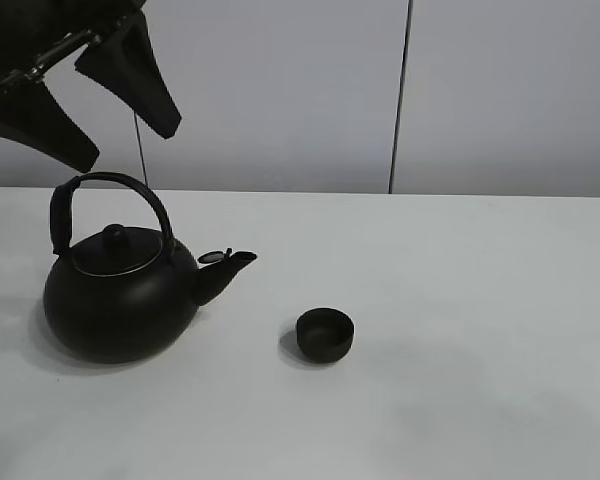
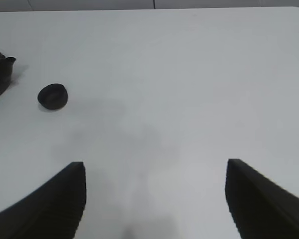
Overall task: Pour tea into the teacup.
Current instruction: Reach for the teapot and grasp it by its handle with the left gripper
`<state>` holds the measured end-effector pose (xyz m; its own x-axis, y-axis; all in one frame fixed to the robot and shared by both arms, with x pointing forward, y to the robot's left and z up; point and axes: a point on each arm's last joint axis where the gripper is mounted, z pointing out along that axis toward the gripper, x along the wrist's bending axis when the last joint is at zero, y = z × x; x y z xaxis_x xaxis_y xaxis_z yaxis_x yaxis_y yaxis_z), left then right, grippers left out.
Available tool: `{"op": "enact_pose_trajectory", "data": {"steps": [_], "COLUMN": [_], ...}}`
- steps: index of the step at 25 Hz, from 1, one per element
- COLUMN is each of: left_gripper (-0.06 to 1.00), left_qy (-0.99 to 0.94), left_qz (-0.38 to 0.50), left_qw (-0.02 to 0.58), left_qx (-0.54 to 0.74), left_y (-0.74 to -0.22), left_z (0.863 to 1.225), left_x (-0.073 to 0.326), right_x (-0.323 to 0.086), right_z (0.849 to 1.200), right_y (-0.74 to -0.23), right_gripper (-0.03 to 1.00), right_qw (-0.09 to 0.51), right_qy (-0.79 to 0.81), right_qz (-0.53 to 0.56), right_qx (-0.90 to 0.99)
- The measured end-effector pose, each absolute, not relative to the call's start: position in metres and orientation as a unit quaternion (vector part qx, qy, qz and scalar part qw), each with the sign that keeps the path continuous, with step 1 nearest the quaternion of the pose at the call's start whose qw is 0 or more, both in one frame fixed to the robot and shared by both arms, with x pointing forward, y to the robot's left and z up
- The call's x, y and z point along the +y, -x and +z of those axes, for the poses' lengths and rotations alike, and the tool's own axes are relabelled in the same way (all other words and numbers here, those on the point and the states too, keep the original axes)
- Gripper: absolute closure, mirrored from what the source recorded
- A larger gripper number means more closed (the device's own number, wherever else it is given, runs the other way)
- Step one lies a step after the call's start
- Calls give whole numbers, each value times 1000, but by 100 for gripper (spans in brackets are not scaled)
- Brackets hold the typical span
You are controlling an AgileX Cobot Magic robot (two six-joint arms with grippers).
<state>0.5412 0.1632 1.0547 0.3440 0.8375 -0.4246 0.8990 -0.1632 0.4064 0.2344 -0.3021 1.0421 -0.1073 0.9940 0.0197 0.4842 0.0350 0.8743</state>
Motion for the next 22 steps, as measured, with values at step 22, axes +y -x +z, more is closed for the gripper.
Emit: {"op": "enact_pose_trajectory", "data": {"steps": [22], "left_gripper": [37], "left_qy": [-761], "left_qz": [-50], "left_qw": [305], "left_qx": [570], "left_y": [-541], "left_z": [1055], "left_x": [163], "right_x": [-304], "right_z": [1042], "right_y": [-234], "right_gripper": [43], "right_qw": [341], "right_qy": [-581], "right_qz": [376], "right_qx": [636]}}
